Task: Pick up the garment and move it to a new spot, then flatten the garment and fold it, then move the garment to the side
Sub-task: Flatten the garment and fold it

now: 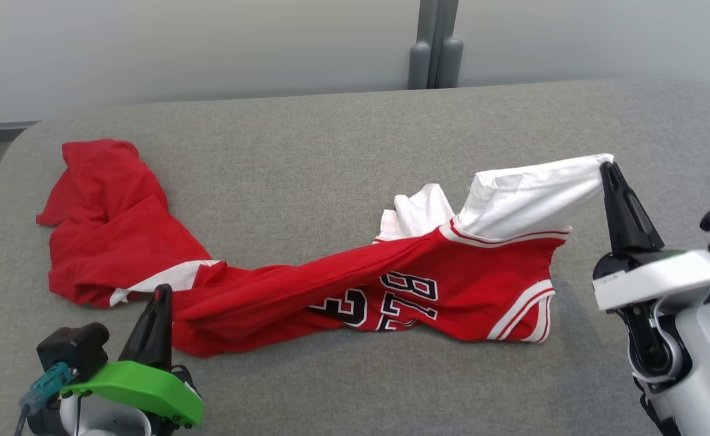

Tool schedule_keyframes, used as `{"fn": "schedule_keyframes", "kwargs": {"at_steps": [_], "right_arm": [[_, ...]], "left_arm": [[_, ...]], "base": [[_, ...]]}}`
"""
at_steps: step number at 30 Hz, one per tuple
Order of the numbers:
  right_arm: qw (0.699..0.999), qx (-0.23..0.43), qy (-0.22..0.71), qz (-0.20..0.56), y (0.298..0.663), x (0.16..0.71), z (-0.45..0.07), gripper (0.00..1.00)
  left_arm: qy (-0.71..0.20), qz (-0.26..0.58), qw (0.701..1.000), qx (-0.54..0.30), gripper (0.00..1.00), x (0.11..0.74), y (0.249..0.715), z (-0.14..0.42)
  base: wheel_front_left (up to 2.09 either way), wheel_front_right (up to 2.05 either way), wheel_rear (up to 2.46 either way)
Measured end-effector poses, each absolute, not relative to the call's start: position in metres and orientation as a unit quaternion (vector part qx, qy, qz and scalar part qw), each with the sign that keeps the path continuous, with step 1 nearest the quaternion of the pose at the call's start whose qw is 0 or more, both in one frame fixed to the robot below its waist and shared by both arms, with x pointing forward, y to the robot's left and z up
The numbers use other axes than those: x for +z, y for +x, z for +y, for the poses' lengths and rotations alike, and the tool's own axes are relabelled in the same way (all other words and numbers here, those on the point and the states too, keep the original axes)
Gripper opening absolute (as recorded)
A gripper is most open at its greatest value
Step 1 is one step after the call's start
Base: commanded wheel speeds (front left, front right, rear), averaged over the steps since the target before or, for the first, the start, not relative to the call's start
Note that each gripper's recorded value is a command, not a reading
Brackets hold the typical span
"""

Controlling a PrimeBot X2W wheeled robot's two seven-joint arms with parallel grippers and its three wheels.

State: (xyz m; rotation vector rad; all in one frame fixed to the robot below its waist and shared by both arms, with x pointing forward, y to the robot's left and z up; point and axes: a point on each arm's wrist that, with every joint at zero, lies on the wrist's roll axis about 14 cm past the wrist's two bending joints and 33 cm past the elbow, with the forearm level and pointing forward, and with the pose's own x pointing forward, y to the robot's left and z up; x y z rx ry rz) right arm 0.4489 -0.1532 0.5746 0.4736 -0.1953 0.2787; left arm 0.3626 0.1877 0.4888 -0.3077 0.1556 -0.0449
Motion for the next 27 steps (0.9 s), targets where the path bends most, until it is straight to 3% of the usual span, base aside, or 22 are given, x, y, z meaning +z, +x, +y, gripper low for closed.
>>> {"fn": "schedule_keyframes", "kwargs": {"at_steps": [13,21,27], "right_arm": [[0.951,0.092,0.256,-0.148,0.381,0.584,-0.172,0.0],[0.948,0.104,0.25,-0.165,0.38,0.597,-0.168,0.0],[0.937,0.134,0.239,-0.216,0.41,0.636,-0.159,0.0]], "left_arm": [[-0.156,0.062,0.985,-0.039,0.0,0.504,0.354,0.175],[-0.169,0.055,0.983,-0.048,0.0,0.512,0.361,0.169],[-0.151,0.033,0.984,-0.089,0.0,0.54,0.399,0.161]], "base": [[0.0,0.0,0.0],[0.0,0.0,0.0],[0.0,0.0,0.0]]}}
